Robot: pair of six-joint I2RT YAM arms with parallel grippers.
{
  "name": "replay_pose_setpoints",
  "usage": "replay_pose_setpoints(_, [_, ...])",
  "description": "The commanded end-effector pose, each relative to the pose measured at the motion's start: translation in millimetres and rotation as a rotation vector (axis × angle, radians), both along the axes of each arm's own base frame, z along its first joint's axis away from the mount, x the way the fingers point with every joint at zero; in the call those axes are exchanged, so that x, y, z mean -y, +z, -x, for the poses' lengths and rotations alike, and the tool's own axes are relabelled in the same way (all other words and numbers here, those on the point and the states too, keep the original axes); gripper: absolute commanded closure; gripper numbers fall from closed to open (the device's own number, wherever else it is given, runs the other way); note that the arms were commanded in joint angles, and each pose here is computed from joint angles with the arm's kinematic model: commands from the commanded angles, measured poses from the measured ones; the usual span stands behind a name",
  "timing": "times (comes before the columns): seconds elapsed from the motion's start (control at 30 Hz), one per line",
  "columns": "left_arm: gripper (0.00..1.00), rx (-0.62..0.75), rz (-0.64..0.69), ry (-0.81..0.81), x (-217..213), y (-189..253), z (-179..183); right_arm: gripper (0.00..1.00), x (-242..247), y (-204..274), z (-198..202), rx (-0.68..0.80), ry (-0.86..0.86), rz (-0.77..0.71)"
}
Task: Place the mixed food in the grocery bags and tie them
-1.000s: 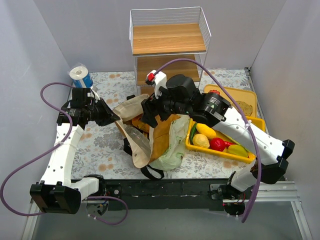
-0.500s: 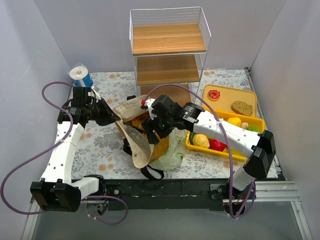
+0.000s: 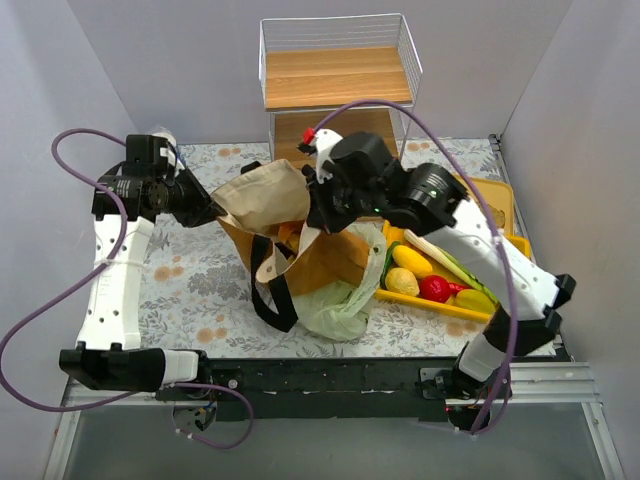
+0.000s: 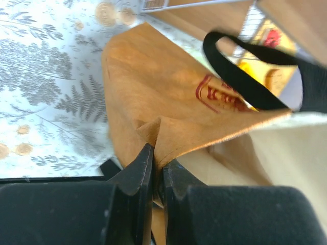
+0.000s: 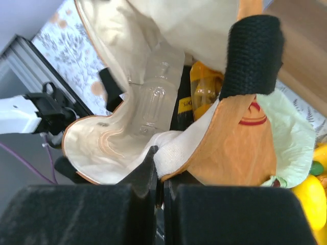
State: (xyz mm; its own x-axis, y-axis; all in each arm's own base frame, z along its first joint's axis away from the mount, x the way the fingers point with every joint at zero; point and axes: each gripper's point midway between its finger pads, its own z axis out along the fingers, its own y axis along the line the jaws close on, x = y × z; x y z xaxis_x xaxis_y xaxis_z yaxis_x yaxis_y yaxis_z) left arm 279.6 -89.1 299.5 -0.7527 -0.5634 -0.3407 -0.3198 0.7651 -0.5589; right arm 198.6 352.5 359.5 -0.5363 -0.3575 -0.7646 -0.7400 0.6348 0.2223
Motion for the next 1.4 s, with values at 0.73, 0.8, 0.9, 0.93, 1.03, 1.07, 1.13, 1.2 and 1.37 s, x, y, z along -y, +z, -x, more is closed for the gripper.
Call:
replay_pose_setpoints(0.73, [1.0, 0.687, -0.466, 0.823, -160.4, 140.9, -8.1, 0.99, -126.4, 92.9, 7.2, 0.302, 0.346, -0.423])
replay_pose_setpoints(0.8, [1.0, 0.749, -0.493, 0.851, -166.5, 162.6, -15.5, 0.99, -142.1, 102.5, -0.2, 0.339, 0.349, -0.461])
replay_pose_setpoints(0.9, [1.0, 0.811, -0.547, 0.87, -173.8, 187.5, -18.2, 0.99, -151.6, 111.5, -4.0, 0.381, 0.348, -0.518])
replay_pose_setpoints(0.93, [1.0, 0.837, -0.559, 0.883, -176.0, 194.9, -21.0, 0.99, -153.1, 127.9, -5.4, 0.428, 0.345, -0.58])
replay_pose_setpoints(1.03, [1.0, 0.854, -0.651, 0.928, -188.6, 197.6, -21.0, 0.99, -167.6, 105.0, -15.4, 0.459, 0.349, -0.565])
replay_pose_setpoints(1.07, [1.0, 0.855, -0.672, 0.95, -192.6, 197.6, -19.3, 0.99, -171.5, 102.6, -18.7, 0.482, 0.354, -0.559])
replay_pose_setpoints(1.13, [1.0, 0.866, -0.715, 0.991, -200.0, 196.5, -18.7, 0.99, -186.1, 84.2, -27.7, 0.483, 0.356, -0.533])
replay_pose_setpoints(1.2, [1.0, 0.869, -0.755, 0.971, -200.5, 190.9, -23.7, 0.99, -199.0, 74.1, -31.3, 0.467, 0.363, -0.528])
replay_pose_setpoints(1.37, [1.0, 0.803, -0.83, 0.868, -195.6, 137.6, -57.3, 0.99, -215.1, 32.8, -27.9, 0.355, 0.39, -0.506])
